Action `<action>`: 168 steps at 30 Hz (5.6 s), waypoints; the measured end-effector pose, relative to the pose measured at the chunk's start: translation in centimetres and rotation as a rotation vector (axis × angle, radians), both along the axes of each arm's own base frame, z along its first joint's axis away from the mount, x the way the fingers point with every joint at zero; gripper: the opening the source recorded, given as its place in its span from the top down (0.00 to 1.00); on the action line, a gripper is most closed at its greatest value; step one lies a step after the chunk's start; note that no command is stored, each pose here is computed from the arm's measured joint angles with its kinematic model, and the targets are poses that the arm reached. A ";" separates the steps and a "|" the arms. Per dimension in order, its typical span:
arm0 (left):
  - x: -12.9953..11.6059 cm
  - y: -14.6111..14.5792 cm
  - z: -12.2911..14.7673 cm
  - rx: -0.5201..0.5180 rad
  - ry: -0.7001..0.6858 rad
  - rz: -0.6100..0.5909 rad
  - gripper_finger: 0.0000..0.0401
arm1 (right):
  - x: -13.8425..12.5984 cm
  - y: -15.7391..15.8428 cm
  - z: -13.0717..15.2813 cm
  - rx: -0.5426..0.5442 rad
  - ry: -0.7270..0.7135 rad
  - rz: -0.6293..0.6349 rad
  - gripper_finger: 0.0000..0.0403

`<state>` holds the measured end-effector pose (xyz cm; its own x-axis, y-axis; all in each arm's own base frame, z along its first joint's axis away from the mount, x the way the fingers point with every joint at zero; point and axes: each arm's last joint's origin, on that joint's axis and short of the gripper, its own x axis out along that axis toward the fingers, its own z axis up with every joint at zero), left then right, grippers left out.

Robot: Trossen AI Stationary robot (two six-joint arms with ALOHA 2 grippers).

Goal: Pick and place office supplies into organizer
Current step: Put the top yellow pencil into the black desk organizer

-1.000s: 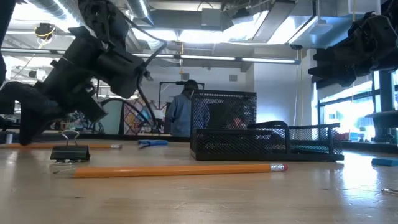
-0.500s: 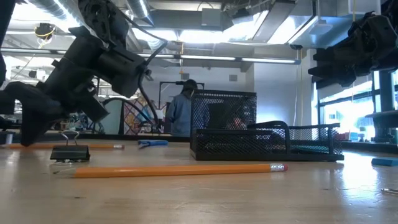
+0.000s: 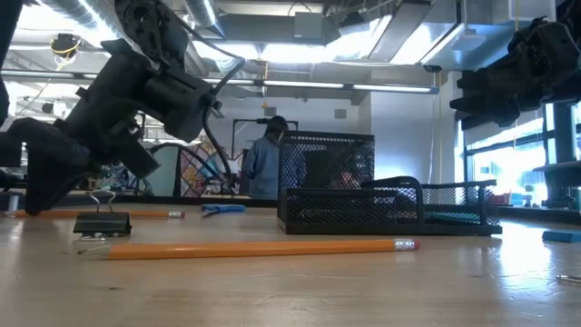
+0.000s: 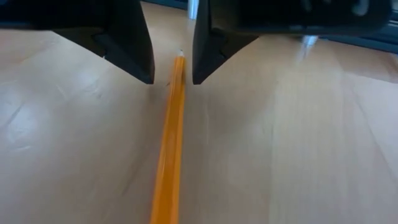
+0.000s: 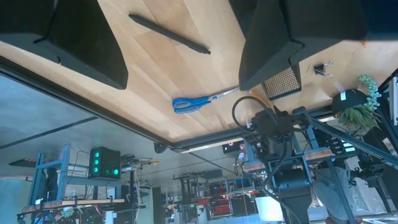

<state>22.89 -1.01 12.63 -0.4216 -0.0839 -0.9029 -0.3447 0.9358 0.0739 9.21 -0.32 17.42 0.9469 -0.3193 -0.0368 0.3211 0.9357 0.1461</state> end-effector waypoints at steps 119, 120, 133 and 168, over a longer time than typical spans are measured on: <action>7.3 4.2 0.2 0.078 -0.433 -0.070 0.96 | 0.0 0.0 0.0 -0.017 0.006 0.001 0.23; 7.3 4.2 0.2 0.078 -0.433 -0.070 0.96 | 0.0 0.0 0.0 -0.017 0.006 0.001 0.23; 7.1 4.0 4.9 0.064 -0.554 -0.067 0.96 | 0.0 0.0 0.0 -0.016 0.006 0.001 0.23; 8.1 4.8 19.8 0.135 -1.730 -0.263 0.96 | 0.0 0.0 0.0 -0.011 0.004 0.001 0.23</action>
